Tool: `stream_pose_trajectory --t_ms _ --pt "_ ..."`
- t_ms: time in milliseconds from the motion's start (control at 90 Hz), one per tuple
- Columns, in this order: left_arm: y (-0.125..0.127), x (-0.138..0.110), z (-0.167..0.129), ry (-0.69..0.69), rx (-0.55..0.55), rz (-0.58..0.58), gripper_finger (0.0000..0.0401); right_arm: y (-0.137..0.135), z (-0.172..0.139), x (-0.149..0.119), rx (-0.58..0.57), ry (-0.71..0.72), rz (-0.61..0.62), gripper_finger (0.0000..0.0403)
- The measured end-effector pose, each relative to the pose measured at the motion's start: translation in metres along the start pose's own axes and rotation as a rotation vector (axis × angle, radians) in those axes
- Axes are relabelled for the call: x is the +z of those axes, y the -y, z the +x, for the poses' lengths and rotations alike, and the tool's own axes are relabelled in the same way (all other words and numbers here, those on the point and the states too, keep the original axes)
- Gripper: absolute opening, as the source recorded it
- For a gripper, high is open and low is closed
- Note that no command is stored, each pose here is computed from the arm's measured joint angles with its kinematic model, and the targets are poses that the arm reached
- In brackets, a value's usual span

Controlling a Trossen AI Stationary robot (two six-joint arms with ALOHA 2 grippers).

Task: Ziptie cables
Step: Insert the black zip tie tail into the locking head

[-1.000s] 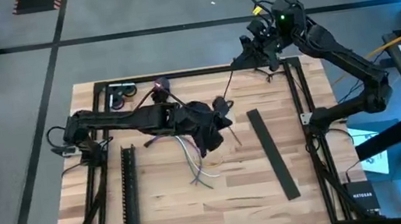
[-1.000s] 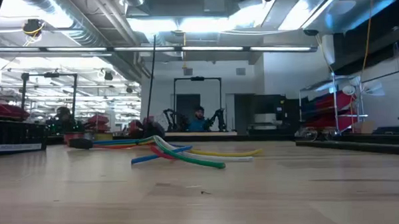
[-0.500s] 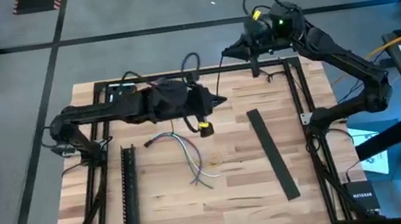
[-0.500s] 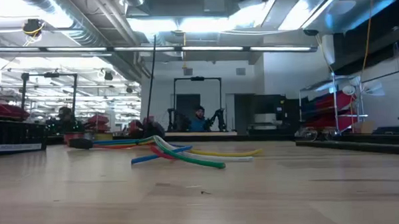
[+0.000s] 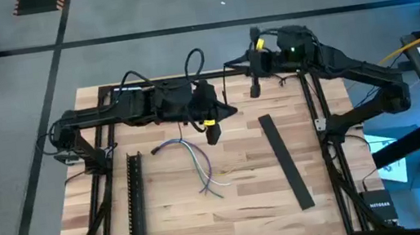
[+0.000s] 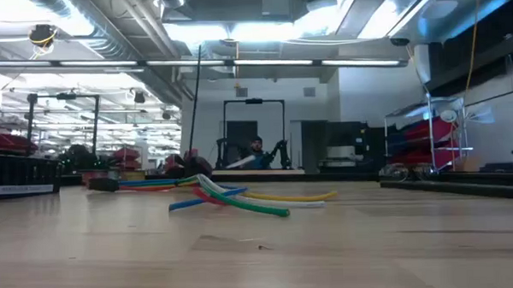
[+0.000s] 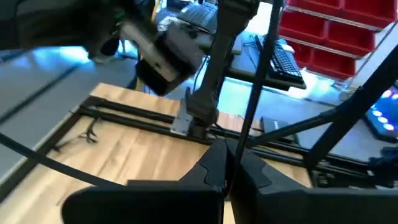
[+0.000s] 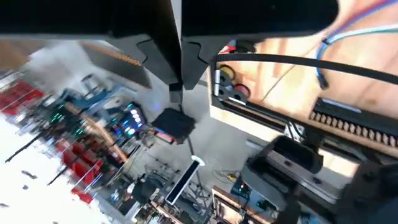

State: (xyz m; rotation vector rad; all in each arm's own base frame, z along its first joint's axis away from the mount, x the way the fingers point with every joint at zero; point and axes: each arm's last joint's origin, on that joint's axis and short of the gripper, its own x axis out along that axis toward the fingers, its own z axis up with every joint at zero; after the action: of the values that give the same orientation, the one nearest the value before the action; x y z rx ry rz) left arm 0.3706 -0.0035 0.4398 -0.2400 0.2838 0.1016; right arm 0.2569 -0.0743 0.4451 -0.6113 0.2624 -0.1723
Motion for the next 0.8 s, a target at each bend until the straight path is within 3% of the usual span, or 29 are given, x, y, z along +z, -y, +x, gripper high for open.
stream_pose_trajectory --t_ms 200,422,800 --pt "-0.008 -0.015 0.014 -0.124 0.005 -0.082 0.0 -0.023 0.0 0.016 -0.022 -0.024 -0.176 0.0" --pt "-0.008 -0.018 0.018 -0.141 0.004 -0.133 0.0 -0.043 -0.003 0.025 -0.001 -0.075 -0.299 0.0" --pt "-0.009 -0.025 0.027 -0.172 0.019 -0.179 0.0 -0.06 -0.008 0.035 -0.001 -0.082 -0.353 0.0"
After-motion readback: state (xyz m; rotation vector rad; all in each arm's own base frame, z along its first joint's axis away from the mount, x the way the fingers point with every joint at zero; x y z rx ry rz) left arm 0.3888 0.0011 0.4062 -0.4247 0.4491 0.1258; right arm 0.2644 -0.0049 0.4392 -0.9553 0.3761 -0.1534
